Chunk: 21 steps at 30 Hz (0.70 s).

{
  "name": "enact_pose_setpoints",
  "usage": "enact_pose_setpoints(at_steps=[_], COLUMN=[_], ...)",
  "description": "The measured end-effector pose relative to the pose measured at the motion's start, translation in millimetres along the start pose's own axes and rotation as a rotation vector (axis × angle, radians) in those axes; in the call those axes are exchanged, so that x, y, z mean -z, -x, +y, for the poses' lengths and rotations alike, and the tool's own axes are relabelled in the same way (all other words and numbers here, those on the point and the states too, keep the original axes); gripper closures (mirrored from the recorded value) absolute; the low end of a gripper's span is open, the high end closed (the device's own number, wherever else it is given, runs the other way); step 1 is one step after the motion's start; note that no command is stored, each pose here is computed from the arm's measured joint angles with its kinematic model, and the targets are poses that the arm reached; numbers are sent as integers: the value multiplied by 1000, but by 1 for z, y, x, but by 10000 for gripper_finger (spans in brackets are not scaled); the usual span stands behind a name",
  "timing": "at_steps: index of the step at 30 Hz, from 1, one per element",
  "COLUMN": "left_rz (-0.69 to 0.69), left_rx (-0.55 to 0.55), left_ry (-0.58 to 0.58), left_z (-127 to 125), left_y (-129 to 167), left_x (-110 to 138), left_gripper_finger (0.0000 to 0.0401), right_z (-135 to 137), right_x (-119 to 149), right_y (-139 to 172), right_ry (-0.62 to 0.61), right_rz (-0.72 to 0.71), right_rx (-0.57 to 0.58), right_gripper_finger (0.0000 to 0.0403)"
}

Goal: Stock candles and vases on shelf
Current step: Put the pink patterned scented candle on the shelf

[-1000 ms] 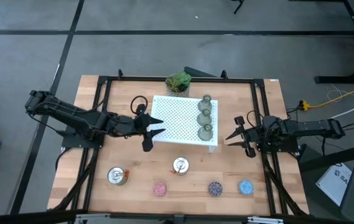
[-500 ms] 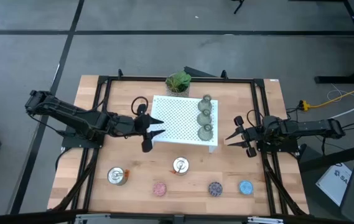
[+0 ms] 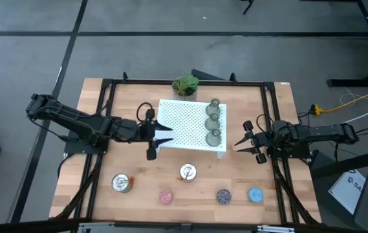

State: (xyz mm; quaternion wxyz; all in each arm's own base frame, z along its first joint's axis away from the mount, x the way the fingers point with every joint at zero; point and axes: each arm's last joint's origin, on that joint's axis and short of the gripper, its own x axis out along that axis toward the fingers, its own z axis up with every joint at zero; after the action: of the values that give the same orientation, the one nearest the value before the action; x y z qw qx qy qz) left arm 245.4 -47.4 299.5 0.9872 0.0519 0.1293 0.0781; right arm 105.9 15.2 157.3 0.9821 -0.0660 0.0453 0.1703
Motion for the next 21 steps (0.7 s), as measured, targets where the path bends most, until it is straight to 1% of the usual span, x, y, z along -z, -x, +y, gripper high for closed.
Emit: enact_pose_setpoints(at_steps=[4, 7, 12, 15, 18, 21], left_rz=[-85, -148, -201, -201, -202, -252], left_rx=[-26, -82, -235, -334, -414, -472], left_ry=[-79, -168, -361, -434, -480, -438], left_z=[1, 3, 7, 10, 15, 21], left_y=[0, 1, 4, 6, 7, 8], left_x=[-9, -16, -26, -30, -34, -40], left_gripper_finger=[240, 238, 239, 239, 238, 237], right_z=[0, 0, 0, 0, 0, 0], right_x=[0, 0, 0, 0, 0, 0], right_y=[0, 0, 0, 0, 0, 0], right_ry=[0, 0, 0, 0, 1, 0], right_rz=[0, -1, 0, 0, -1, -1], right_rx=[0, 0, 0, 0, 0, 0], right_gripper_finger=[279, 279, 279, 279, 279, 279])
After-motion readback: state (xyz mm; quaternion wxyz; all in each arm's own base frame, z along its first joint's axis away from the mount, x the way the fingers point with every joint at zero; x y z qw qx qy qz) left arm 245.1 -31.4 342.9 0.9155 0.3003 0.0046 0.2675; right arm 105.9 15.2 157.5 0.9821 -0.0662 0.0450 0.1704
